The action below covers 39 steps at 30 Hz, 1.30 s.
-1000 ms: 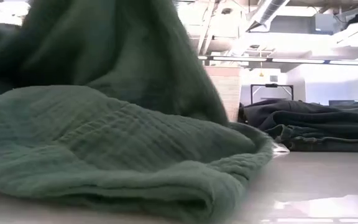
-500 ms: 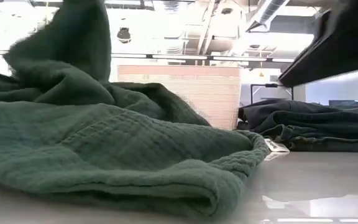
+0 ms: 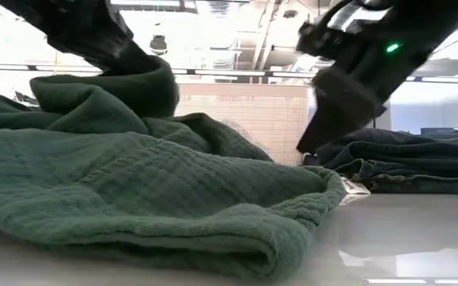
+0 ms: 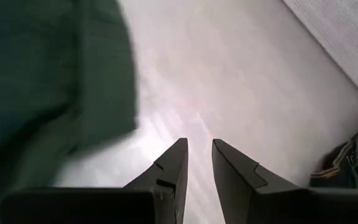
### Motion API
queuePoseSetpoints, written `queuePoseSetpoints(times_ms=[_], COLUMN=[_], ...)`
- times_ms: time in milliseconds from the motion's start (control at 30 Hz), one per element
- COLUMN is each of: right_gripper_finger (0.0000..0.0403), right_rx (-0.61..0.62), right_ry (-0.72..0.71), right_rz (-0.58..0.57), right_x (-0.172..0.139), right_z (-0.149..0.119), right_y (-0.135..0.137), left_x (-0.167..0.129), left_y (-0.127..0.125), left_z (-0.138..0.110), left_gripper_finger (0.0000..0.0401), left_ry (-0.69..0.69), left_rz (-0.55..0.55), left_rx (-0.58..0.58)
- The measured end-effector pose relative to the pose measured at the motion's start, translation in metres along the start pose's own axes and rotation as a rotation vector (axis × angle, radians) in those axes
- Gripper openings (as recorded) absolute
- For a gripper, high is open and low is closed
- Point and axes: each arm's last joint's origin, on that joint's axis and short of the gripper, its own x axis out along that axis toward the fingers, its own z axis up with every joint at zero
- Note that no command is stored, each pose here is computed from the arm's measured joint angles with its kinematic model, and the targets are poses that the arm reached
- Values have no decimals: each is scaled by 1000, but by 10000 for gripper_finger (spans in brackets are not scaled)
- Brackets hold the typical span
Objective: Fold laundry
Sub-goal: Fold the green polo shirt from the white laundry organizer
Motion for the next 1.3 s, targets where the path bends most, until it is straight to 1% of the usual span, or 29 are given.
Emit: queuePoseSetpoints(times_ms=[167, 233, 433, 600, 1000, 1100, 1300], right_gripper_finger=[101, 101, 101, 101, 101, 101, 101], right_rx=[47, 63, 107, 135, 177, 183, 190], right_ry=[30, 40, 63, 74, 88, 90, 91], right_rz=[-37, -51, -88, -117, -162, -168, -175], right_x=[16, 22, 36, 45, 58, 60, 62], right_z=[9, 13, 20, 25, 31, 32, 33], right_y=[-14, -19, -33, -43, -59, -61, -64], left_x=[5, 3, -1, -2, -1, -5, -39], left_y=[19, 22, 17, 16, 17, 21, 36], left_z=[-16, -20, -25, -26, -26, -18, 28], left_gripper_finger=[0, 0, 0, 0, 0, 0, 0], left_ry=[-164, -195, -194, -192, -192, -227, -418], left_rz=[-144, -163, -183, -181, -175, -176, -193], left_rx=[-137, -176, -167, -119, -98, -89, -66])
